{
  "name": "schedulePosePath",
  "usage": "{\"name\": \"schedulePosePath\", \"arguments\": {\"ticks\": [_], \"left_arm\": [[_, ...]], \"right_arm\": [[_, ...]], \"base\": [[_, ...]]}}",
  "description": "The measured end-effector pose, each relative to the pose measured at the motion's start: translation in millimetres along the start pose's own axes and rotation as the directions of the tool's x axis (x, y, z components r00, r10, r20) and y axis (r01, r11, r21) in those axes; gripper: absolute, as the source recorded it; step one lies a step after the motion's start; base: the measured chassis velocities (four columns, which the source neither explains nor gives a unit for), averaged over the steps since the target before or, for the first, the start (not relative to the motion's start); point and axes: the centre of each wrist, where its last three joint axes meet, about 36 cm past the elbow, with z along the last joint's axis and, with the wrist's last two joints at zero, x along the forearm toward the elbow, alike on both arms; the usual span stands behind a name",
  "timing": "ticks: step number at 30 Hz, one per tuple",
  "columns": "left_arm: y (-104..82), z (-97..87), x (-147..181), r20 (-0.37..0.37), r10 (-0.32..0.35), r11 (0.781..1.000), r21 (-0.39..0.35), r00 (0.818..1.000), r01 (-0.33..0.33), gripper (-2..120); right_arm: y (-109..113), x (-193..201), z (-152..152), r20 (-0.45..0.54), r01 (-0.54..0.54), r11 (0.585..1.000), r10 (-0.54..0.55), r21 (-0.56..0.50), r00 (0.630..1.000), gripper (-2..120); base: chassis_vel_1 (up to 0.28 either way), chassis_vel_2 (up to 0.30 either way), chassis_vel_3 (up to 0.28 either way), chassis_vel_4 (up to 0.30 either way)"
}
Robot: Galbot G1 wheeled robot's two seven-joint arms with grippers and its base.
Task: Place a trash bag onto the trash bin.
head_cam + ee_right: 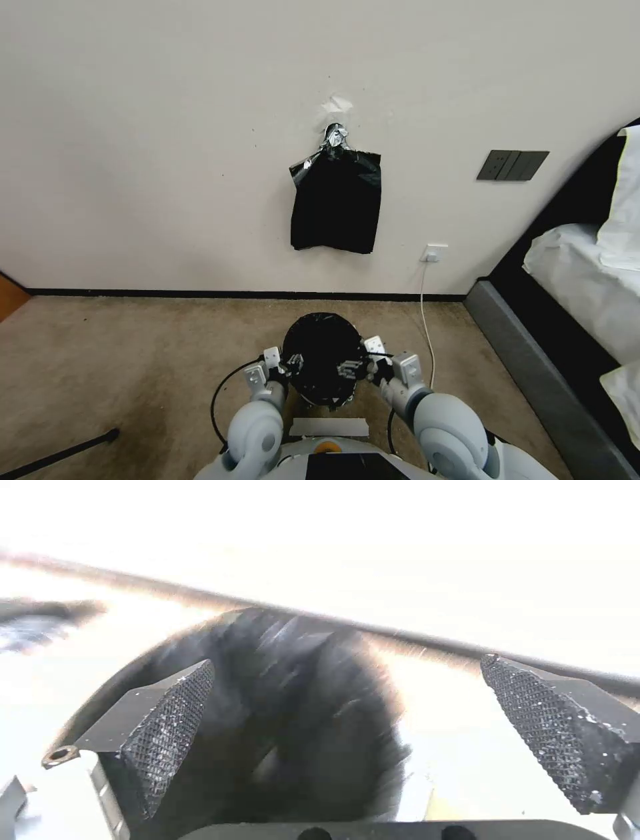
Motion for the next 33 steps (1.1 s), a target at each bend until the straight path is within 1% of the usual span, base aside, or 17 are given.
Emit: {"name": "schedulePosePath", "arguments": {"ticks": [1,2,3,5,6,8,9,10,11,12,13,14,15,16,18,33], "left_arm": [[6.1,0.5,1.7,0.040,0.001,1.000,-0.028,0.999,0.000,94],[6.1,0.5,1.7,0.040,0.001,1.000,-0.028,0.999,0.000,94],[12.5,1.5,4.6,0.094,-0.002,0.998,-0.057,0.996,0.007,99],[22.8,5.1,14.4,0.169,-0.020,0.993,-0.109,0.985,0.038,99],[22.8,5.1,14.4,0.169,-0.020,0.993,-0.109,0.985,0.038,99],[27.6,10.0,25.7,0.189,-0.028,0.990,-0.132,0.982,0.054,100],[31.3,13.5,35.8,0.191,-0.035,0.987,-0.145,0.981,0.063,100],[31.3,13.5,35.8,0.191,-0.035,0.987,-0.145,0.981,0.063,100],[34.5,16.1,46.2,0.192,-0.035,0.986,-0.156,0.981,0.065,100],[34.5,16.1,46.2,0.192,-0.035,0.986,-0.156,0.981,0.065,100],[38.4,18.7,55.2,0.199,-0.038,0.983,-0.171,0.979,0.073,100],[39.9,19.2,58.6,0.204,-0.043,0.981,-0.174,0.978,0.080,100],[41.3,19.7,65.9,0.214,-0.054,0.981,-0.173,0.975,0.092,100],[41.3,19.7,65.9,0.214,-0.054,0.981,-0.173,0.975,0.092,100],[41.9,19.7,70.3,0.220,-0.057,0.980,-0.171,0.974,0.096,100],[41.1,19.2,69.5,0.221,-0.060,0.981,-0.165,0.974,0.098,100]], "right_arm": [[-5.9,0.0,13.9,0.037,-0.030,0.999,0.029,0.018,0.999,100],[-5.9,0.0,13.9,0.037,-0.030,0.999,0.029,0.018,0.999,100],[-13.3,0.7,35.6,0.104,-0.073,0.997,0.069,0.038,0.992,100],[-24.2,4.8,69.8,0.180,-0.155,0.987,0.144,0.051,0.973,100],[-24.2,4.8,69.8,0.180,-0.155,0.987,0.144,0.051,0.973,100],[-27.8,9.1,88.1,0.222,-0.219,0.975,0.206,0.033,0.953,100],[-26.7,12.3,98.1,0.244,-0.265,0.964,0.255,0.011,0.936,100],[-26.7,12.3,98.1,0.244,-0.265,0.964,0.255,0.011,0.936,100],[-25.0,15.3,103.1,0.261,-0.302,0.953,0.292,-0.004,0.920,100],[-25.0,15.3,103.1,0.261,-0.302,0.953,0.292,-0.004,0.920,100],[-20.6,19.1,107.4,0.280,-0.346,0.938,0.336,-0.016,0.899,100],[-17.7,21.0,109.3,0.290,-0.366,0.930,0.355,-0.018,0.889,100],[-11.3,24.7,112.3,0.307,-0.402,0.915,0.389,-0.021,0.869,100],[-11.3,24.7,112.3,0.307,-0.402,0.915,0.389,-0.021,0.869,100],[-8.1,26.2,112.6,0.317,-0.422,0.906,0.407,-0.025,0.857,100],[-7.7,25.2,110.2,0.318,-0.421,0.907,0.407,-0.027,0.856,100]], "base": [[0.000,0.000,0.000,0.000],[0.000,0.000,0.000,0.000],[0.000,0.000,0.000,0.000],[0.000,0.000,0.000,0.000],[0.000,0.000,0.000,0.000],[0.000,0.000,0.000,0.000],[0.000,0.000,0.000,0.000],[0.000,0.000,0.000,0.000],[0.000,0.000,0.000,0.000],[0.000,0.000,0.000,0.000],[0.000,0.000,0.000,0.000],[0.000,0.000,0.000,0.000],[0.000,0.000,0.000,0.000],[0.000,0.000,0.000,0.000],[0.000,0.000,0.000,0.000],[0.000,0.000,0.000,0.000]]}}
